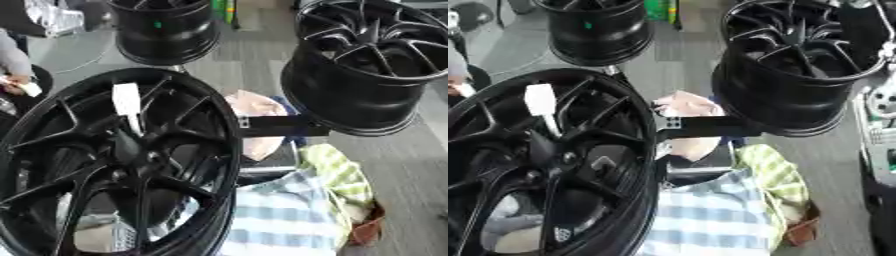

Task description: Pull the pin out of the wheel hub.

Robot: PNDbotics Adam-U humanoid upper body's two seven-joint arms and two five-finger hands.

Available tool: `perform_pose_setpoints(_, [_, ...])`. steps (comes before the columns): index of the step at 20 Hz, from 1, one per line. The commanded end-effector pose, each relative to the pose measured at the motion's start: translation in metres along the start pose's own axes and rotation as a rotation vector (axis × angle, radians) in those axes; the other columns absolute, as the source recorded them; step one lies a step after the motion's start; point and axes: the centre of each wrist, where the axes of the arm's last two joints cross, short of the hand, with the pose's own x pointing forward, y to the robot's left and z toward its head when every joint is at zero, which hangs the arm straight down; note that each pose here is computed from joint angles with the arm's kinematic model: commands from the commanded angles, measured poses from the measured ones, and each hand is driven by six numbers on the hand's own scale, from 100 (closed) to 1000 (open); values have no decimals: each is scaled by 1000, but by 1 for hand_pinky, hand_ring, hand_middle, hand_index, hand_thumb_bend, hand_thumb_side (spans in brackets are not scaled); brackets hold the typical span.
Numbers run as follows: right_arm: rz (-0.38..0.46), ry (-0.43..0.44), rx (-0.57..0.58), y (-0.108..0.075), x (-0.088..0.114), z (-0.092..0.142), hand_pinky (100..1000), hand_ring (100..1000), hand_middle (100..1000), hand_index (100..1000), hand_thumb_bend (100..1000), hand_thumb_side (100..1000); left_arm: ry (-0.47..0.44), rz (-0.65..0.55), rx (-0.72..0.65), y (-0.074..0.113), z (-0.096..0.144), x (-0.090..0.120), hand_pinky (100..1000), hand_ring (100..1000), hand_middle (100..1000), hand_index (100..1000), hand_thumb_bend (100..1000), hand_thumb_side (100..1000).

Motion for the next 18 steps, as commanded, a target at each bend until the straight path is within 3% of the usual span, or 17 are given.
perform_pose_setpoints(1, [7,-33,-11,-6,1,-11,757,747,691,813,100,401,8,-106,-107,10,3,-9,892,827,764,879,470,355])
perform_pose_setpoints(10, [12,-30,-5,-7,-2,-11,756,747,690,812,100,409,39,-197,-350,-6,-1,-49,901,843,780,888,500,380])
perform_pose_setpoints(18, [11,-27,-1,-6,-4,-10,755,747,690,812,100,419,41,-111,-482,-18,-18,-60,910,856,784,890,486,398])
